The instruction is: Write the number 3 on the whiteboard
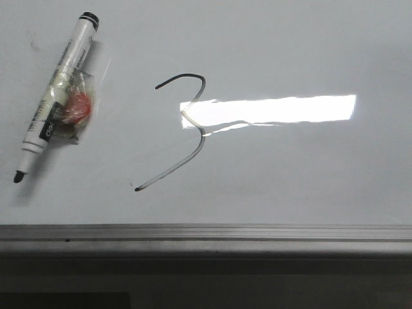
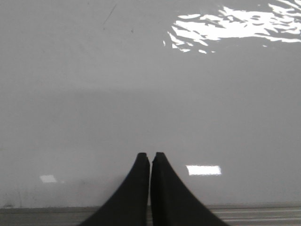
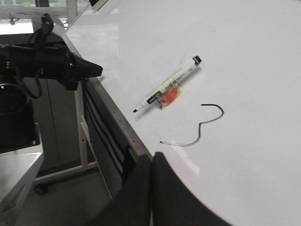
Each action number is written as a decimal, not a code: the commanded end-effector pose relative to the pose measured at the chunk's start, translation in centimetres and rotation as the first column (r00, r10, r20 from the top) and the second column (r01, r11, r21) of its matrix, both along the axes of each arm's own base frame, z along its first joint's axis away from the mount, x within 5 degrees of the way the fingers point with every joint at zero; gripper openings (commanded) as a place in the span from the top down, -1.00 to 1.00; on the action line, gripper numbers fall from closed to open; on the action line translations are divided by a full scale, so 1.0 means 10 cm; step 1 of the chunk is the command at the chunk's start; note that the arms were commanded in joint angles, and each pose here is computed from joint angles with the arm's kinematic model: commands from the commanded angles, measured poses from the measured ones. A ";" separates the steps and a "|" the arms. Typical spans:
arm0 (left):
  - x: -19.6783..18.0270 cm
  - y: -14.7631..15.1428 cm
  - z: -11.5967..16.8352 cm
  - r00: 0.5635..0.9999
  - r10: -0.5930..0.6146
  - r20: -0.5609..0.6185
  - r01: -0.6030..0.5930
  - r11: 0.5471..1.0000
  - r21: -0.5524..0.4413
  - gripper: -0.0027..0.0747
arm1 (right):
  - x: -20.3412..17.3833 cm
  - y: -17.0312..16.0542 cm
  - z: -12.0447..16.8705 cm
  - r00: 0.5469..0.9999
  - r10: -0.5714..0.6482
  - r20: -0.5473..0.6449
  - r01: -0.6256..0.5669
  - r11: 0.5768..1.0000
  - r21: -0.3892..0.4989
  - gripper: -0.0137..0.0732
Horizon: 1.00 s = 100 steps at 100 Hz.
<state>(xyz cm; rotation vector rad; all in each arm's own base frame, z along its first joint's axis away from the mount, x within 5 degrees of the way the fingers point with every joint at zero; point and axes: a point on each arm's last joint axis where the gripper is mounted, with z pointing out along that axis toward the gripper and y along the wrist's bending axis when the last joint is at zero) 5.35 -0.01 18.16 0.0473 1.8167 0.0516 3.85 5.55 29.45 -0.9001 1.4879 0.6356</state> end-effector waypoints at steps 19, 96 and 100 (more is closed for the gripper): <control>0.01 0.00 -0.06 0.999 0.008 0.040 -0.007 1.000 -0.018 0.98 | 0.31 -0.05 0.10 0.943 -0.332 0.032 0.332 0.943 0.014 0.83; 0.01 0.00 -0.05 0.999 0.008 0.042 -0.007 1.000 -0.018 0.98 | 0.15 -0.61 -1.08 0.457 -0.877 -0.146 0.889 0.455 0.051 0.83; 0.01 0.00 -0.05 0.999 0.008 0.042 -0.007 1.000 -0.018 0.98 | 0.16 -0.61 -1.16 0.455 -0.874 -0.168 0.890 0.455 0.042 0.83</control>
